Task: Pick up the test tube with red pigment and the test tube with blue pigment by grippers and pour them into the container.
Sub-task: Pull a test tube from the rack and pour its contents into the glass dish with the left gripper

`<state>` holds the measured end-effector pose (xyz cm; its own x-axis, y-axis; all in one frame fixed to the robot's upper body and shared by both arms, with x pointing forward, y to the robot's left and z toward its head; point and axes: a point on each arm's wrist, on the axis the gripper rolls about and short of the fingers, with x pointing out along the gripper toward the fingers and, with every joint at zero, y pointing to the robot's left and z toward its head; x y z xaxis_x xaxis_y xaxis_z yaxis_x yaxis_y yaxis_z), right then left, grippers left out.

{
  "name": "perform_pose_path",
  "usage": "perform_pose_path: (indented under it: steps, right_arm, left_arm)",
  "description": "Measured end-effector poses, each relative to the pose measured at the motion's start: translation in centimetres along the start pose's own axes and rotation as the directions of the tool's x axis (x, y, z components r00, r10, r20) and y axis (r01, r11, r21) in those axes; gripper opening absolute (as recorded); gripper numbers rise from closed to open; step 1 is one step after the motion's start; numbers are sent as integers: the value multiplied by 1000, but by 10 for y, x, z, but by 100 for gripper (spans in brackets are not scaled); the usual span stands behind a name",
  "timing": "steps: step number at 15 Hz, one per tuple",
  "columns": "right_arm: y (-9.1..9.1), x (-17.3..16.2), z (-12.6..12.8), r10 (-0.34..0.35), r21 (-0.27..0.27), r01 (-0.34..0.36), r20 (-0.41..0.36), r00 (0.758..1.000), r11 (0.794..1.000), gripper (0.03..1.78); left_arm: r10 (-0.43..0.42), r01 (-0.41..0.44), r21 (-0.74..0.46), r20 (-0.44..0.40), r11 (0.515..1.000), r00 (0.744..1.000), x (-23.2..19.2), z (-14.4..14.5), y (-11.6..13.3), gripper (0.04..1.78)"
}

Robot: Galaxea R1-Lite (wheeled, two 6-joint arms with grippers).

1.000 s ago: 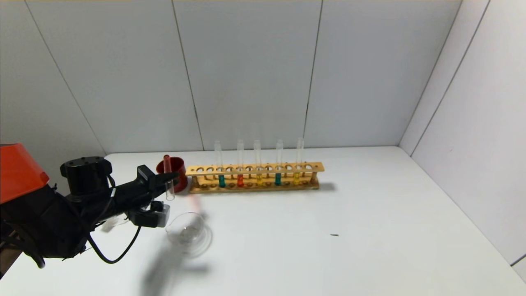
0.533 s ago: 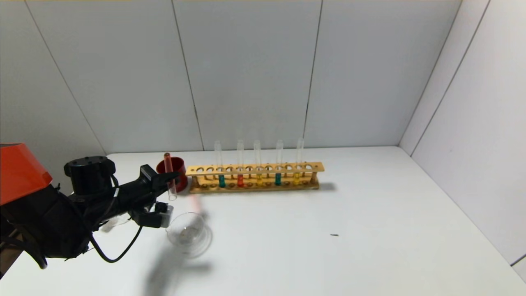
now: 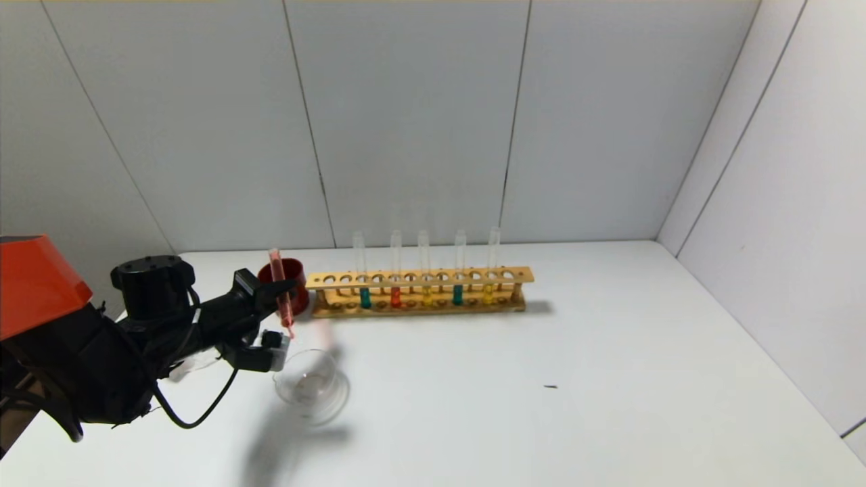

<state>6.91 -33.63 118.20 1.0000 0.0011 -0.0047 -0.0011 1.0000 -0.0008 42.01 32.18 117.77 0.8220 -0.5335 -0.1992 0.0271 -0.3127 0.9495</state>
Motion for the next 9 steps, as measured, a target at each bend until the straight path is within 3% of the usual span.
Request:
perform_pose_path:
  steps: [9]
  right_arm:
    - [0,0,0,0,0,0,0,1000,1000,175]
  left_arm:
    - [9,-9,44,0,999,1000,2,2,0,32]
